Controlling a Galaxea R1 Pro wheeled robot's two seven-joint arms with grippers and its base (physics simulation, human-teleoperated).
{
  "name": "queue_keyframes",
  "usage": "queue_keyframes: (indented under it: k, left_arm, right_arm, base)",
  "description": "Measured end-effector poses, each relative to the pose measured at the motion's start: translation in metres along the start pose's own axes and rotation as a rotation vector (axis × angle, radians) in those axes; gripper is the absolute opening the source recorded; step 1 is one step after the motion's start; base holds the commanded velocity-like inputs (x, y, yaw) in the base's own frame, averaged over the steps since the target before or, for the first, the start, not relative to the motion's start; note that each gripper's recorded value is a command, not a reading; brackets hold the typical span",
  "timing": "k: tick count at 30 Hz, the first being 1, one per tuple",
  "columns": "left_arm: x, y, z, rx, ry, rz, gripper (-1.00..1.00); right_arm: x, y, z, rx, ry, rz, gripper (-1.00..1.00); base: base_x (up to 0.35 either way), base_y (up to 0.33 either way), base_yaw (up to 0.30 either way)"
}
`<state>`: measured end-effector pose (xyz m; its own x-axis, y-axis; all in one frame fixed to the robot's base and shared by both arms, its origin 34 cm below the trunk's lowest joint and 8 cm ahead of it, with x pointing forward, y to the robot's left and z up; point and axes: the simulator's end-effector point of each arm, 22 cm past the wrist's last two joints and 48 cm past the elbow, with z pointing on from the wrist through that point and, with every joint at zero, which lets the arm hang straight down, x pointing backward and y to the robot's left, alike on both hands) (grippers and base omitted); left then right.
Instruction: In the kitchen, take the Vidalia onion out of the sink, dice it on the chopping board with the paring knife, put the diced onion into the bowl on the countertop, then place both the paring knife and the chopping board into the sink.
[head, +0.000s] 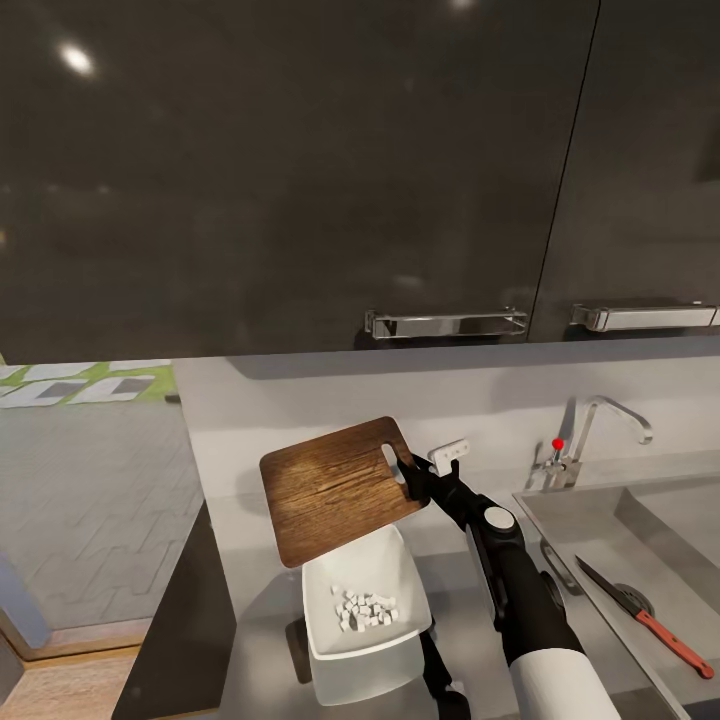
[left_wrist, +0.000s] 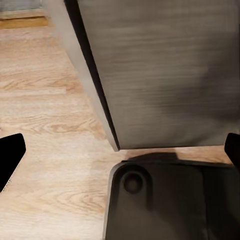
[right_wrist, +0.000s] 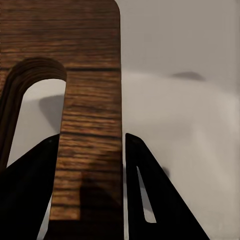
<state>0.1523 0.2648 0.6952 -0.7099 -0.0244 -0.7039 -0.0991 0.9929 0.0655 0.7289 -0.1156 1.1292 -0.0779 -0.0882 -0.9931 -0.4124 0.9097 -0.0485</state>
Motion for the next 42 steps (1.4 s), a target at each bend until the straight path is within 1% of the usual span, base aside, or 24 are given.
queue_keyframes:
  k: [1, 3, 6, 12, 18, 24, 35, 40, 42]
  left_arm:
    - [0.000, 0.001, -0.003, -0.001, -0.006, 0.001, 1.00]
    - [0.011, 0.004, -0.011, -0.002, 0.019, 0.008, 1.00]
    - [0.032, 0.007, -0.031, -0.003, 0.062, 0.014, 1.00]
    - [0.062, 0.012, -0.064, -0.003, 0.125, 0.024, 1.00]
    - [0.080, 0.014, -0.090, 0.000, 0.157, 0.026, 1.00]
    - [0.067, 0.013, -0.081, -0.005, 0.111, 0.013, 1.00]
    - [0.062, 0.011, -0.076, -0.013, 0.097, 0.002, 1.00]
    - [0.064, 0.009, -0.077, -0.012, 0.107, 0.000, 1.00]
    - [0.075, 0.008, -0.078, -0.011, 0.158, 0.006, 1.00]
  right_arm:
    - [0.000, 0.000, 0.000, 0.000, 0.000, 0.000, -1.00]
    - [0.000, 0.000, 0.000, 0.000, 0.000, 0.000, -1.00]
    - [0.000, 0.000, 0.000, 0.000, 0.000, 0.000, -1.00]
    - [0.000, 0.000, 0.000, 0.001, 0.000, 0.000, -1.00]
    - [0.005, 0.001, 0.001, -0.002, 0.009, 0.004, -1.00]
    - [0.006, 0.002, 0.001, -0.003, 0.012, 0.005, -1.00]
    - [0.006, 0.002, 0.001, -0.005, 0.013, 0.005, -1.00]
    - [0.007, 0.002, 0.001, -0.005, 0.013, 0.005, -1.00]
    - [0.007, 0.002, 0.001, -0.005, 0.013, 0.005, -1.00]
  base:
    - [0.000, 0.000, 0.000]
    - [0.000, 0.000, 0.000]
    - [0.000, 0.000, 0.000]
    - [0.000, 0.000, 0.000]
    - [0.000, 0.000, 0.000]
    - [0.000, 0.000, 0.000]
    - [0.000, 0.000, 0.000]
    - [0.000, 0.000, 0.000]
    - [0.000, 0.000, 0.000]
